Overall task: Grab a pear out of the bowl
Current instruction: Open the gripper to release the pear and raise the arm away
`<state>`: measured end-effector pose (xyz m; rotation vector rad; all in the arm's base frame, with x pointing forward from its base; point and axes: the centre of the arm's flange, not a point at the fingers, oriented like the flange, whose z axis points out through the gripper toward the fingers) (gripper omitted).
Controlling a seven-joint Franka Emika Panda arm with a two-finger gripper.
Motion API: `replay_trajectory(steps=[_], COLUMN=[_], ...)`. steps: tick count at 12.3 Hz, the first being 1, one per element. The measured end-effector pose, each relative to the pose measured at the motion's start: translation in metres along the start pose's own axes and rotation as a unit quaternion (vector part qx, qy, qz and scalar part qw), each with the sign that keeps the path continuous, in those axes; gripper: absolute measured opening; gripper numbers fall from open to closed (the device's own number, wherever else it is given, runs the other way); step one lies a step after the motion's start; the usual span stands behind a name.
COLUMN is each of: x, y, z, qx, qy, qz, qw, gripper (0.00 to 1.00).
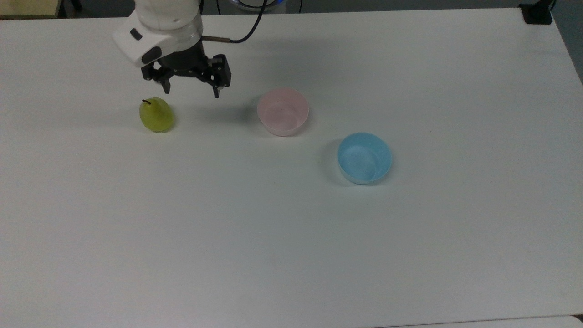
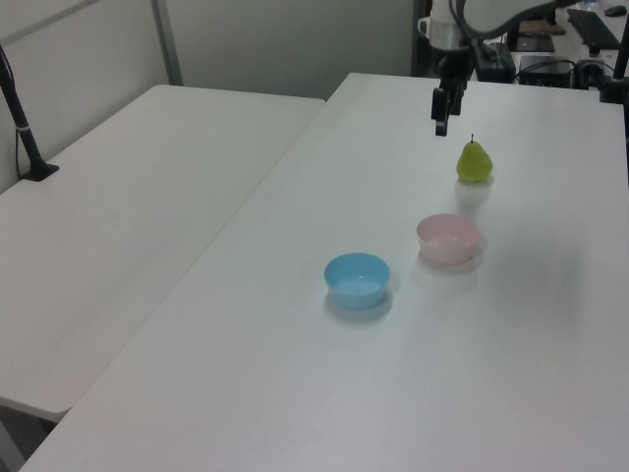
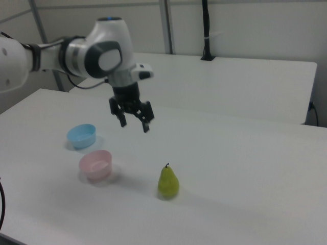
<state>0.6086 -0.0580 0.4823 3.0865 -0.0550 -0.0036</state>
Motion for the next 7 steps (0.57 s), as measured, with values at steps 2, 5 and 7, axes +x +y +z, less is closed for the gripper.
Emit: replay_trajectory(steps=[2, 5, 7], x=[-0.014, -0.050, -0.061], y=[-0.034, -0.066, -0.066], z=[-0.046, -0.102, -0.120], qx=[0.003, 0.008, 0.010], qy=[-0.004, -0.005, 0.005], qz=[-0.004, -0.022, -0.024], qw=[1.0000, 0.9997, 0.9997], gripper=[1.00, 1.00, 1.00])
